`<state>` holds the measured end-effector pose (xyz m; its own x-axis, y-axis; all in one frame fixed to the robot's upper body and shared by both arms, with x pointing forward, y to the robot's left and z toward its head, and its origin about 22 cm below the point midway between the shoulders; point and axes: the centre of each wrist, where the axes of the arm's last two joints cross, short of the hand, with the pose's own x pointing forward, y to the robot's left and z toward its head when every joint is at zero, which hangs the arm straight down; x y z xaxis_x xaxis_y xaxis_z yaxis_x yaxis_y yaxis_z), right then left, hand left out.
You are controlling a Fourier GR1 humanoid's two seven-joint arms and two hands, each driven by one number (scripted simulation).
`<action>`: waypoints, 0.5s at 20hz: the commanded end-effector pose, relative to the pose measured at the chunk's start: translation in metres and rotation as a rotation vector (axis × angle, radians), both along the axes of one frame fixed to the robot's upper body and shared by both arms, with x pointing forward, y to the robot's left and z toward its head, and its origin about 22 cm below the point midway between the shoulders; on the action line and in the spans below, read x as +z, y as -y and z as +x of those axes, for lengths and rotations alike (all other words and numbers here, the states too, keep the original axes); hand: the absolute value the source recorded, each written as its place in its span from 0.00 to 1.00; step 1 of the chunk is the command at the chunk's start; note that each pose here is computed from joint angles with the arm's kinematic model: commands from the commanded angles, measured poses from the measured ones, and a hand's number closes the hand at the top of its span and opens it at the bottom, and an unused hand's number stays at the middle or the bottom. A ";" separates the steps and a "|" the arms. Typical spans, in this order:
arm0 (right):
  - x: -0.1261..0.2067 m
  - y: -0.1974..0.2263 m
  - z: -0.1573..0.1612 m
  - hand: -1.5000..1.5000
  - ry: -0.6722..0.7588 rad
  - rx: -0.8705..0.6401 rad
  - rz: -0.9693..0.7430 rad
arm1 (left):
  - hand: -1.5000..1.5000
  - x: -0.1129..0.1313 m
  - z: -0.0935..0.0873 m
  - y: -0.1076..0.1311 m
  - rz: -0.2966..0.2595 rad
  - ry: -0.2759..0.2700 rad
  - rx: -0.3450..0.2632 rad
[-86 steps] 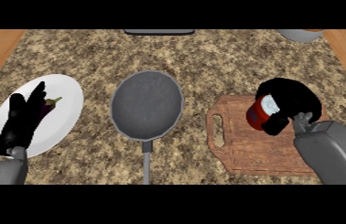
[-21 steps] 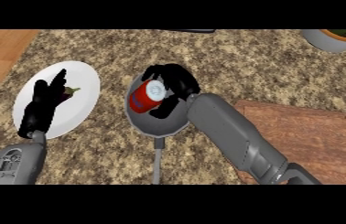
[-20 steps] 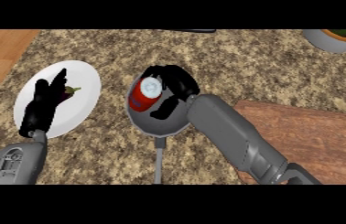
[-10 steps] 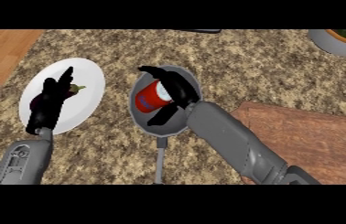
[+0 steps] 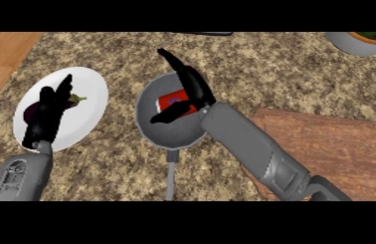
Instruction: Pick the can from the cutting board and place it in the pan
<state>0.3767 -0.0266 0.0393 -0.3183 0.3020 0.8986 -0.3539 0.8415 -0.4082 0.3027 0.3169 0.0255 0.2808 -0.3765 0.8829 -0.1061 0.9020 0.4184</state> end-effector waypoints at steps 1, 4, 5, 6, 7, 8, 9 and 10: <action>0.018 0.000 0.015 0.00 -0.008 -0.090 0.062 | 0.50 -0.017 -0.013 -0.015 -0.008 -0.042 0.029; 0.006 0.022 0.029 0.00 -0.038 -0.131 0.078 | 0.50 -0.020 -0.024 -0.018 -0.016 -0.059 0.062; 0.025 0.036 0.042 0.00 -0.045 -0.139 0.088 | 0.50 -0.020 -0.025 -0.031 0.004 -0.034 0.073; 0.019 0.051 0.046 0.00 -0.032 -0.156 0.093 | 0.50 -0.007 -0.023 -0.029 -0.001 -0.052 0.069; 0.032 0.050 0.050 0.00 -0.040 -0.153 0.118 | 0.50 -0.012 -0.030 -0.023 -0.011 -0.045 0.094; 0.028 0.074 0.056 0.00 -0.042 -0.141 0.121 | 0.50 -0.011 -0.014 -0.022 -0.003 -0.049 0.088; 0.022 0.087 0.055 0.00 -0.035 -0.145 0.121 | 0.50 -0.005 -0.015 -0.019 -0.012 -0.040 0.084; 0.042 0.106 0.067 0.00 -0.013 -0.164 0.150 | 0.50 -0.010 -0.022 -0.040 -0.014 -0.046 0.090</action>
